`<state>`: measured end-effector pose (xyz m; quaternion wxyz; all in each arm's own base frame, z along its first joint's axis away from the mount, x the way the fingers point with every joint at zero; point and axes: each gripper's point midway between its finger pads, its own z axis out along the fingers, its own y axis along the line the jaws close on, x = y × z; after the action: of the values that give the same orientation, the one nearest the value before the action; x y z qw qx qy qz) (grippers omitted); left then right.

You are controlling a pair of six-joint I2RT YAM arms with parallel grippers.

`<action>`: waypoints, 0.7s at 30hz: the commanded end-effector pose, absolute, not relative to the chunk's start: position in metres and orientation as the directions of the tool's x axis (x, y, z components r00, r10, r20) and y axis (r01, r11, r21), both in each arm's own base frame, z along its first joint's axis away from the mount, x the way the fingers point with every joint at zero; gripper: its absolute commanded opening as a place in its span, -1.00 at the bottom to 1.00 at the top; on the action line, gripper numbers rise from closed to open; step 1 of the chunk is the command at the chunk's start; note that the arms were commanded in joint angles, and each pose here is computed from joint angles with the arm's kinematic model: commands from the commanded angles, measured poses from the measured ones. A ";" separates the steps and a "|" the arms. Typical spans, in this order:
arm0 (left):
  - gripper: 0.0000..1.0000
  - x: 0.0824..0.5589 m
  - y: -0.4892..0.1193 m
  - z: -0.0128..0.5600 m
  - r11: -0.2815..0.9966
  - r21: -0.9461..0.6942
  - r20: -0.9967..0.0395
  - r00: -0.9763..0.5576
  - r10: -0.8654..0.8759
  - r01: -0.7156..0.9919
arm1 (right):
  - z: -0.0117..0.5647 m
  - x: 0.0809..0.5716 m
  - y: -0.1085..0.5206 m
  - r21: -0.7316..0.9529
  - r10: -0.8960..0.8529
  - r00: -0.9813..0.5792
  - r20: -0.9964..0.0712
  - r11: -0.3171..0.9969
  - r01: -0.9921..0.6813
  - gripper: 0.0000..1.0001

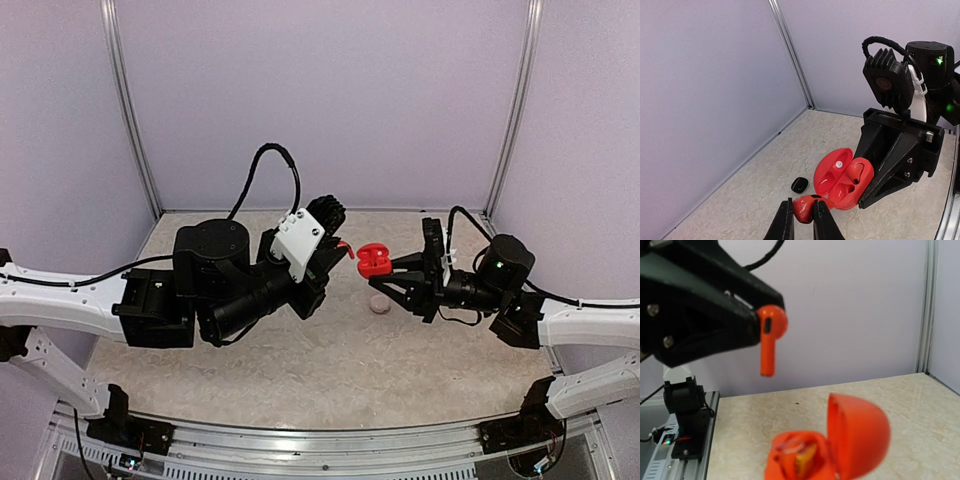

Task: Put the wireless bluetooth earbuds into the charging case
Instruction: Insert the left earbud into the left side groove of the charging case.

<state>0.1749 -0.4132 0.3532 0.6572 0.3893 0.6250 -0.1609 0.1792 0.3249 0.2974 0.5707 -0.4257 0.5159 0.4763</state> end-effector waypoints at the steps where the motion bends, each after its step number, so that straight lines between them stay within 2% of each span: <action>1: -0.95 0.171 -0.424 0.369 0.642 0.306 -0.951 0.199 0.236 0.703 | 0.316 0.176 0.328 -0.017 0.145 0.041 -0.989 0.162 -0.987 -0.97; 21: -0.96 0.172 -0.441 0.352 0.628 0.331 -0.942 0.200 0.271 0.704 | 0.319 0.171 0.332 -0.020 0.154 0.041 -0.987 0.139 -0.990 -0.97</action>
<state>0.1735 -0.4358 0.3393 0.6542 0.4037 0.6193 -0.1596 0.1758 0.3300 0.2990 0.5652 -0.4300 0.5103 0.4850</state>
